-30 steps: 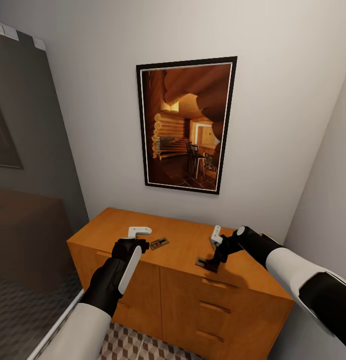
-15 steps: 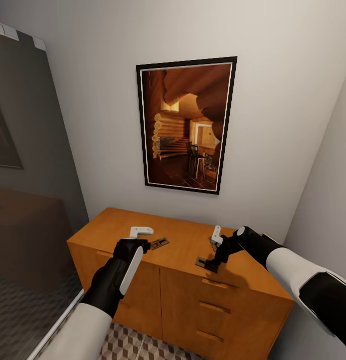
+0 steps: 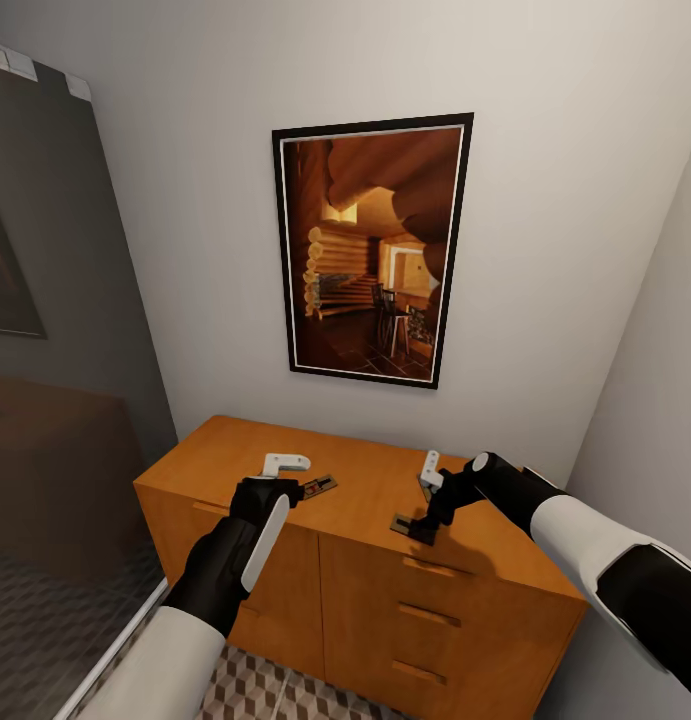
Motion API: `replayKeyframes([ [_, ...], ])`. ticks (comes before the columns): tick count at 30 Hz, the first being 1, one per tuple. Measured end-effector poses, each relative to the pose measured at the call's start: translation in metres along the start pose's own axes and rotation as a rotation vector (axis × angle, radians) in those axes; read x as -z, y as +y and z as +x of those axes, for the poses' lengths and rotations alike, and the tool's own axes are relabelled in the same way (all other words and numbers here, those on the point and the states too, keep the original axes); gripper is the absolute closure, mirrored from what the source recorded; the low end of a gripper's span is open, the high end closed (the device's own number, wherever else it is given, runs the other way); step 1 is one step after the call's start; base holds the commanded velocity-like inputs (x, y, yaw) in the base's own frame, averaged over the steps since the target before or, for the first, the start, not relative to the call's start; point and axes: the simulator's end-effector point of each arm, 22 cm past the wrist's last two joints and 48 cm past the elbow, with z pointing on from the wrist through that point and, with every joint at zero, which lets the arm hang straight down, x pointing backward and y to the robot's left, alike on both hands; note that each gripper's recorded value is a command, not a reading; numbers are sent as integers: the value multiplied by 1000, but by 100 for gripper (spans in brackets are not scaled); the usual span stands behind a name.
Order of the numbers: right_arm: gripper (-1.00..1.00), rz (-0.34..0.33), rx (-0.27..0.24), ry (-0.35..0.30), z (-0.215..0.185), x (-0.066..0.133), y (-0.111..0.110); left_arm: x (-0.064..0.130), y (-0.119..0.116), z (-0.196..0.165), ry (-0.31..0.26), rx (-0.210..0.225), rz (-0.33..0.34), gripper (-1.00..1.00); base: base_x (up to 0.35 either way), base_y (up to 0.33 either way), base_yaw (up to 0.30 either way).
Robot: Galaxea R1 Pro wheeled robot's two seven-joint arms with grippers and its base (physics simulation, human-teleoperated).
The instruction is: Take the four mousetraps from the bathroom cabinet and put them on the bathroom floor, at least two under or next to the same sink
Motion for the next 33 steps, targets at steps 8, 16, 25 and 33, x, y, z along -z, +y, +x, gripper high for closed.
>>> replayKeyframes([
  [8,-100,-92,27,-29,-7,1,20,0,-7,0,-1,1,34,-100,0,0,0],
  [16,-100,-108,26,-41,-8,2,23,1,-17,-1,-2,2,76,-100,0,0,0],
  [25,-100,-84,23,-41,-7,2,18,1,-18,-1,-4,3,83,-100,0,0,0],
  [33,-100,-74,15,-35,-2,3,14,1,-19,-1,-4,2,84,-100,0,0,0],
])
